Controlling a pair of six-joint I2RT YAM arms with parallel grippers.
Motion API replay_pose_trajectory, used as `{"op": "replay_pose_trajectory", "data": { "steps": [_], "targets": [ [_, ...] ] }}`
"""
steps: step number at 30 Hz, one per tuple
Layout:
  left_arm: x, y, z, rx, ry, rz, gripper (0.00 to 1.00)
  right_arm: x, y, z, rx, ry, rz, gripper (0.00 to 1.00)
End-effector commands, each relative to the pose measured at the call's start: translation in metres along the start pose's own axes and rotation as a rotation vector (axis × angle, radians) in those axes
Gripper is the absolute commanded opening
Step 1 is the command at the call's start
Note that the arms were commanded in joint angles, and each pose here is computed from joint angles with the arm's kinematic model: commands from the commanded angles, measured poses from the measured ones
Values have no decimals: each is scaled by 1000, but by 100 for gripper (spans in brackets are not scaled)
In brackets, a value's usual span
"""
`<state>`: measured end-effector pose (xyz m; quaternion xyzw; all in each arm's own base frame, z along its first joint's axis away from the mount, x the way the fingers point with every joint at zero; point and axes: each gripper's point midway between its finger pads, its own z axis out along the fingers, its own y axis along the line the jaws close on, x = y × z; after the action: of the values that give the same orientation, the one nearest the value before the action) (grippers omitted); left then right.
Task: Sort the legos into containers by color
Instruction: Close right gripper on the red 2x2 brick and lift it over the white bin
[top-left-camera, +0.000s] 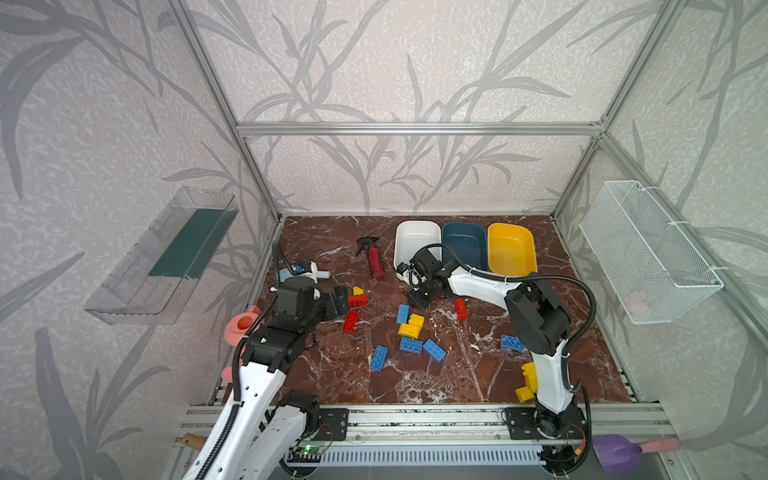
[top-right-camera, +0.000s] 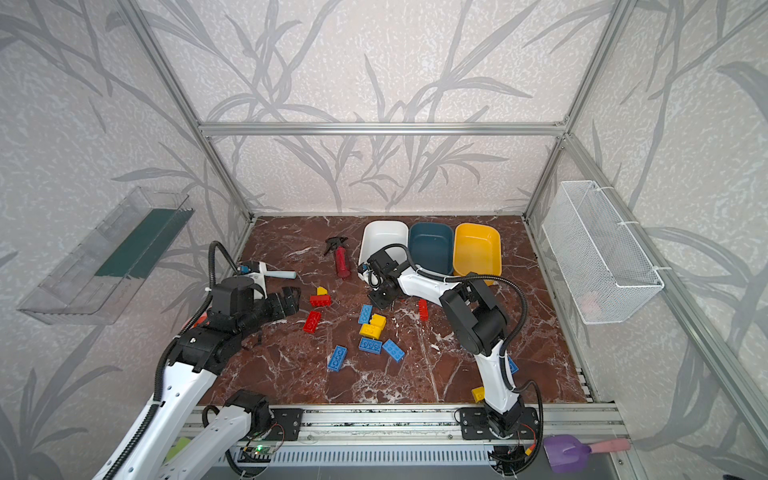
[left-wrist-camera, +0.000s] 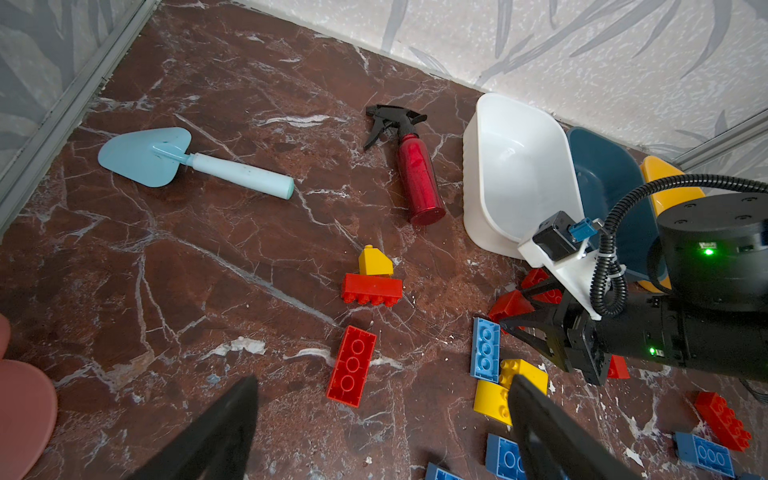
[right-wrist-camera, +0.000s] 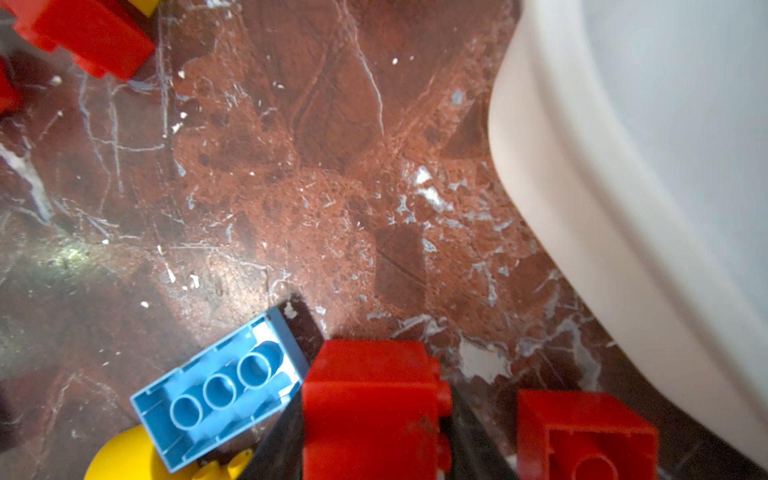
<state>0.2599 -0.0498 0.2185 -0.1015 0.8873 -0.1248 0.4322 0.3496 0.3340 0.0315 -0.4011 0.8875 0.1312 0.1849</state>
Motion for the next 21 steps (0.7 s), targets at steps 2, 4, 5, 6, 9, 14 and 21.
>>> {"op": "replay_pose_trajectory", "data": {
  "steps": [2,4,5,6,9,14,21],
  "targets": [
    [-1,2,1,-4,-9,-12,93,-16,10,-25,-11,-34,-16,32],
    [0,2,1,-3,-9,-12,93,-21,14,-35,-11,-51,-24,31],
    [0,1,0,1,-8,-13,93,-25,16,-42,-9,-69,-26,31],
    [1,1,0,3,-7,-12,93,-30,17,-51,-6,-88,-22,31],
    [0,2,0,-4,-8,-15,93,-45,19,-75,-7,-150,-6,31],
    [2,4,0,-15,3,-15,94,-77,16,-111,15,-257,29,31],
    [2,8,-2,-41,5,-24,94,-118,-26,-121,37,-307,158,31]
  ]
}}
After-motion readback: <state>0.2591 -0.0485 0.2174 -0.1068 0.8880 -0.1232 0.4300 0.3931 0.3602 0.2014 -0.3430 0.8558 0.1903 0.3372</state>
